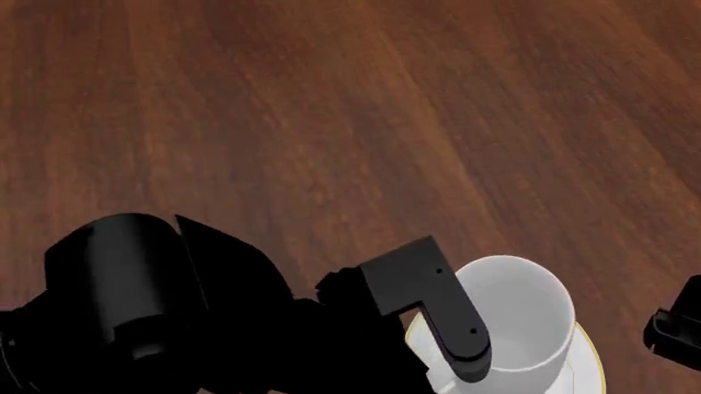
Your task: Put the white mug on the plate.
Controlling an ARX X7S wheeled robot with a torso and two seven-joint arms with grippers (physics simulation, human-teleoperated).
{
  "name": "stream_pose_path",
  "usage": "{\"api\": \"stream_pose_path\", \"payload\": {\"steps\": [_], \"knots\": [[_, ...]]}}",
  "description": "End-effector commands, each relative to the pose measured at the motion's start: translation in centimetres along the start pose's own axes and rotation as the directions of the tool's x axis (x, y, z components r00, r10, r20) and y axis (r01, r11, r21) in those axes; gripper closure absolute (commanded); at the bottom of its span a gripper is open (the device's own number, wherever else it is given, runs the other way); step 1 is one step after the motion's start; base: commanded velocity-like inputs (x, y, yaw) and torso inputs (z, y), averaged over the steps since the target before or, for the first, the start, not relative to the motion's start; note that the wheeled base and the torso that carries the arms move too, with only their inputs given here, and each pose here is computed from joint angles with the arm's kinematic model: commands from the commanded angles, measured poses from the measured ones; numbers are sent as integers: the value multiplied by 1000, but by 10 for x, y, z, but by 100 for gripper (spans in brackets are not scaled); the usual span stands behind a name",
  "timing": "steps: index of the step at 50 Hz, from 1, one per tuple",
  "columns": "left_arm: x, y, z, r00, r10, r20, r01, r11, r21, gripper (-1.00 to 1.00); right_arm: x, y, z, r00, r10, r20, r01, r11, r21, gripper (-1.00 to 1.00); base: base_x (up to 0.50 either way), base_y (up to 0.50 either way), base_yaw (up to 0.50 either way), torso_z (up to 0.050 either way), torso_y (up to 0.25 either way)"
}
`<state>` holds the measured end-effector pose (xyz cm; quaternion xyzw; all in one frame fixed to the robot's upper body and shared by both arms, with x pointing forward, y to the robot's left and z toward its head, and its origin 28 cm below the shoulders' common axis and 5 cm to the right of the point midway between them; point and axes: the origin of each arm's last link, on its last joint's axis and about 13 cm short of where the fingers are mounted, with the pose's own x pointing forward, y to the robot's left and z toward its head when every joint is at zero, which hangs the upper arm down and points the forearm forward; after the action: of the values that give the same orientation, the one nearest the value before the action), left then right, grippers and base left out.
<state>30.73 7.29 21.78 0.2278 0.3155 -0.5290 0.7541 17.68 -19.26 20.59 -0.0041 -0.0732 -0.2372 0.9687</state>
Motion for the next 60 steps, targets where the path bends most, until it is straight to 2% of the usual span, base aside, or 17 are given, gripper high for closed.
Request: {"api": "stream_pose_path", "payload": {"steps": [1,15,27,45,60], "knots": [[13,4,2,999,-44,-5,44,999,0,100,-2,0,0,1000,-2,-3,2,1000,0,-100,0,0,0,0,0],[27,23,-4,1000,5,-30,-6,999,-34,100,-4,-2,-1,1000,-7,-3,7,1000,1,-100,0,0,0,0,0],[32,29,-13,999,-13,-34,11,999,-42,100,-4,-3,0,1000,-8,2,8,1000,0,-100,0,0,0,0,0],[41,34,-20,999,-28,39,31,997,-76,100,-3,-2,2,1000,-4,3,4,1000,-1,-100,0,0,0,0,1],[43,37,-25,999,-28,24,30,994,-102,100,-3,-2,0,1000,-6,-2,6,1000,2,-100,0,0,0,0,0]]}}
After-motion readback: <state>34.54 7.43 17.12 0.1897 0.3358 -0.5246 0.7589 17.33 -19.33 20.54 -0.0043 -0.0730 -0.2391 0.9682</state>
